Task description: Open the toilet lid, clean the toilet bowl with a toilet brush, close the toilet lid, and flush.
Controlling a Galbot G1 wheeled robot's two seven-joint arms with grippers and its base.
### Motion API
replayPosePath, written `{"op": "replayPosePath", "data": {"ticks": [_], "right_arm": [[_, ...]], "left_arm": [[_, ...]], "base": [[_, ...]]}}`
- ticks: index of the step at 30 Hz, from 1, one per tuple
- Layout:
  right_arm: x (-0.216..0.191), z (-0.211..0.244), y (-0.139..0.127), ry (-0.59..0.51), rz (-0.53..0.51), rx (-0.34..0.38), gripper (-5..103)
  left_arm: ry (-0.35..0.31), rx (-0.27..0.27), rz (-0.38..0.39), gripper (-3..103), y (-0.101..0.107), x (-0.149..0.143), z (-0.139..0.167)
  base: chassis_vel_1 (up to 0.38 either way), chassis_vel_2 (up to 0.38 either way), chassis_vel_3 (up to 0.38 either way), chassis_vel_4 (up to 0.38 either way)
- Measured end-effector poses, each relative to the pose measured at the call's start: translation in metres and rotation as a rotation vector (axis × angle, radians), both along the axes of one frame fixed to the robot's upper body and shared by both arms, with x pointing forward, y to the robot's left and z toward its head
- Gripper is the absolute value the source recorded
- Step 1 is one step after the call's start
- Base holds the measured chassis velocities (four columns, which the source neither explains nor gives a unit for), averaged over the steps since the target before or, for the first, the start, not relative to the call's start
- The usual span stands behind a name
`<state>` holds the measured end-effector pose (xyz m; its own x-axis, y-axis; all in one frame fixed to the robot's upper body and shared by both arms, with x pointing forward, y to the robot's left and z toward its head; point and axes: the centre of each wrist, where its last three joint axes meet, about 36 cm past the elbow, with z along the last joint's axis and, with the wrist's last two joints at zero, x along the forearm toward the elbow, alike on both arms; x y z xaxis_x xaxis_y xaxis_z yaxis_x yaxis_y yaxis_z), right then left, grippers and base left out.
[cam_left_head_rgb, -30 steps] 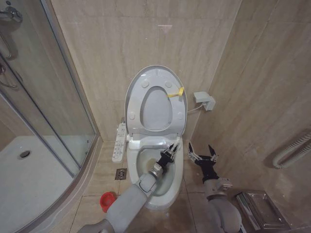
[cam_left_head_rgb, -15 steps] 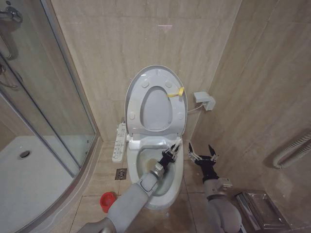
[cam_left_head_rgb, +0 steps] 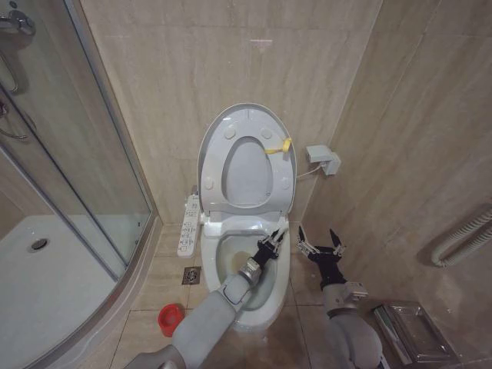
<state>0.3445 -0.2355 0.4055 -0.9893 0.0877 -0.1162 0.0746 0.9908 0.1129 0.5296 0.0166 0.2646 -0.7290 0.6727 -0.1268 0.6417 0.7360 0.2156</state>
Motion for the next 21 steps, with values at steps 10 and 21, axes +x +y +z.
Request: {"op": "replayPosePath", "data": {"ticks": [10,21], "right_arm": [[0.000,0.000,0.000,0.000,0.000,0.000,100],[0.000,0.000,0.000,0.000,0.000,0.000,100]], "left_arm": [[-0.020,-0.003,0.037,17,0.056,-0.031,0.004],[0.010,-0.027,0.092,17,0.094,-0.070,-0.002]], "base": [[0.000,0.000,0.000,0.000],[0.000,0.000,0.000,0.000]]}}
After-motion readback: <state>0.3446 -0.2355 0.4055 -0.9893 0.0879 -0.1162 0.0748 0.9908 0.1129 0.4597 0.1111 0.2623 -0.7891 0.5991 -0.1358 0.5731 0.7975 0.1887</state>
